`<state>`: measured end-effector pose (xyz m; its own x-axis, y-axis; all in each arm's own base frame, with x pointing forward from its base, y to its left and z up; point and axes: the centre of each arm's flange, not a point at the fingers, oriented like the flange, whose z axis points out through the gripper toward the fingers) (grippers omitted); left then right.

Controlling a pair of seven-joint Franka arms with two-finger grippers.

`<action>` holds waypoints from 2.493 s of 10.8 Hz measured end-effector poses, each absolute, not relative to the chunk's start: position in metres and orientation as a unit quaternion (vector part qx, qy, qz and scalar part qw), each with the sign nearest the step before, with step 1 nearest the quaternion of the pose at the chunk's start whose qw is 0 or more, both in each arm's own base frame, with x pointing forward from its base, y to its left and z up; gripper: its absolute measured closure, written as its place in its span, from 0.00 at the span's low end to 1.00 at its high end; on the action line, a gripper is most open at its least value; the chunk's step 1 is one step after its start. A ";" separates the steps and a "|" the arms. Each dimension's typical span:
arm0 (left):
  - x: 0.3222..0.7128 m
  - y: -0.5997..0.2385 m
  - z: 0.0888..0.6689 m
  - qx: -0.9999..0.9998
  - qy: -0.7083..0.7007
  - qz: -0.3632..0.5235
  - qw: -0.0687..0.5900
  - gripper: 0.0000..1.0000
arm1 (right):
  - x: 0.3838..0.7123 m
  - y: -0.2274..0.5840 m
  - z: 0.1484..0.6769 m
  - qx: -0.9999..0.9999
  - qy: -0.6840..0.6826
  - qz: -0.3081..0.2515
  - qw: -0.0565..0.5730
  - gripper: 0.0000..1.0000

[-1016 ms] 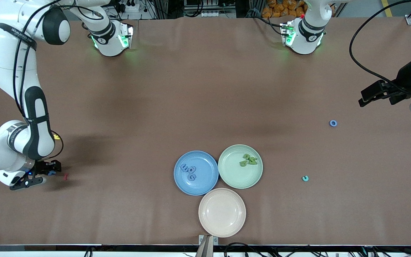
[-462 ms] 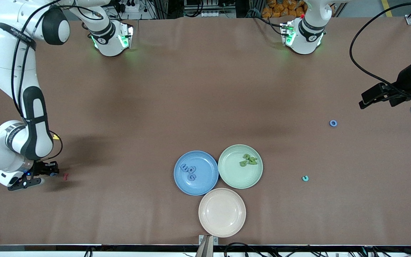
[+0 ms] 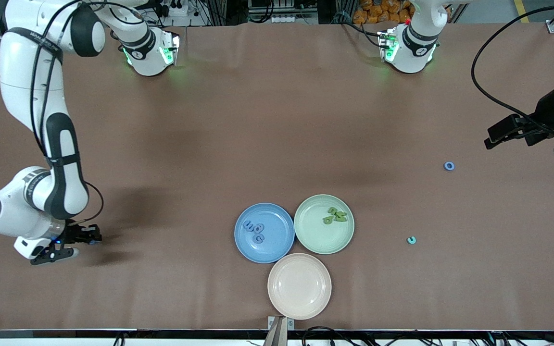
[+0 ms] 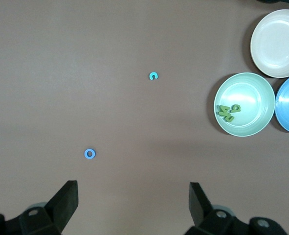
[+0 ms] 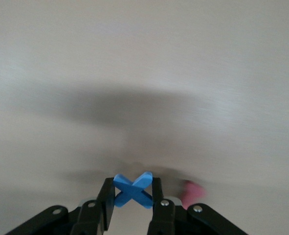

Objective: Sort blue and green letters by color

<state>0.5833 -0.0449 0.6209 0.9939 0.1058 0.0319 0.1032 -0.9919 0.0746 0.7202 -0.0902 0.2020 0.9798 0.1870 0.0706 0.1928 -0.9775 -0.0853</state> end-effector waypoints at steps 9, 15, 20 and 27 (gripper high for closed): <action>0.584 -0.044 0.620 0.998 0.053 0.019 0.036 0.00 | 0.702 0.207 0.232 -0.976 0.180 0.016 0.121 0.66; 0.584 -0.043 0.620 0.998 0.054 0.019 0.036 0.00 | 0.660 0.386 0.266 -0.875 0.410 -0.005 0.257 0.66; 0.587 -0.042 0.618 0.998 0.055 0.019 0.036 0.00 | 0.660 0.396 0.267 -0.849 0.443 -0.034 0.286 0.11; 0.596 -0.039 0.605 0.997 0.058 0.021 0.037 0.00 | 0.695 0.209 0.292 -0.952 0.272 -0.024 0.138 0.00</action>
<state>0.5965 -0.0394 0.6052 0.9924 0.1172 0.0370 0.1141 -0.9905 0.0763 0.6955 0.2089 0.2920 0.8509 -0.5245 -0.0297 -0.5113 -0.8138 -0.2764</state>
